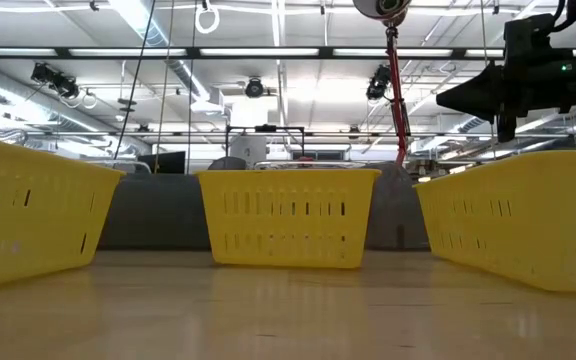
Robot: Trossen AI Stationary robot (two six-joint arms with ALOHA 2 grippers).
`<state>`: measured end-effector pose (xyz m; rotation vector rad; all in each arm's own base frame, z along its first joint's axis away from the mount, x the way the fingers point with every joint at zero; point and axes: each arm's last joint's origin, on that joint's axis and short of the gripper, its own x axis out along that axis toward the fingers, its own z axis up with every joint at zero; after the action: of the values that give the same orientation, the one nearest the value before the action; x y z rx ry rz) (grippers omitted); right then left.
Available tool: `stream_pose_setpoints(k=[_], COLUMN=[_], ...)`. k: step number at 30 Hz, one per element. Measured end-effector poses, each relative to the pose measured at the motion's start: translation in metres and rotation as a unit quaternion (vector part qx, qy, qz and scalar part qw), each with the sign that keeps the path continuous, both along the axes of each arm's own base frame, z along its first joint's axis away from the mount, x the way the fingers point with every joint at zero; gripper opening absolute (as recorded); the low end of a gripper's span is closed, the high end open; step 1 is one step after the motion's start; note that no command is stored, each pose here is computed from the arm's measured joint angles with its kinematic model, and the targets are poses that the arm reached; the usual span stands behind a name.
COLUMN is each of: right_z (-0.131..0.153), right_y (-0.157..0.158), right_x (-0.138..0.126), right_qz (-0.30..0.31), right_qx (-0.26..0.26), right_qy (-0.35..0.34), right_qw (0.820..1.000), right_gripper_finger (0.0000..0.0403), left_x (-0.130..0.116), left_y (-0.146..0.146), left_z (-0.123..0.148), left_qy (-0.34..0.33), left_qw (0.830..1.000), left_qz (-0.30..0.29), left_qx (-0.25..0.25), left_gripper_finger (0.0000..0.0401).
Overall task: Stack baskets by color
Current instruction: Stack the bottom transparent bin on top of the top left transparent bin
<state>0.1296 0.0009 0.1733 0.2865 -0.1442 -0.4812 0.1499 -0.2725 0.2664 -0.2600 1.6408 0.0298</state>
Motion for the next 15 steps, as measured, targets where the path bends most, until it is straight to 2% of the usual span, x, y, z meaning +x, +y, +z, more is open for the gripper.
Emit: stream_pose_setpoints(k=[7,15], right_z=[0.000,0.000], right_y=[0.000,0.000], right_x=[0.000,0.000], right_qz=[0.000,0.000], right_qx=[0.000,0.000], right_qy=[0.000,0.000], right_qw=[1.000,1.000], right_gripper_finger=[0.0013,0.0013], left_x=[-0.012,-0.030], left_y=[0.029,0.070], left_z=[0.045,0.091], left_qy=[-0.069,-0.175], left_qw=[0.996,0.977], left_qz=[0.035,0.070], left_qx=[-0.050,-0.098], left_gripper_finger=[0.0007,0.0007])
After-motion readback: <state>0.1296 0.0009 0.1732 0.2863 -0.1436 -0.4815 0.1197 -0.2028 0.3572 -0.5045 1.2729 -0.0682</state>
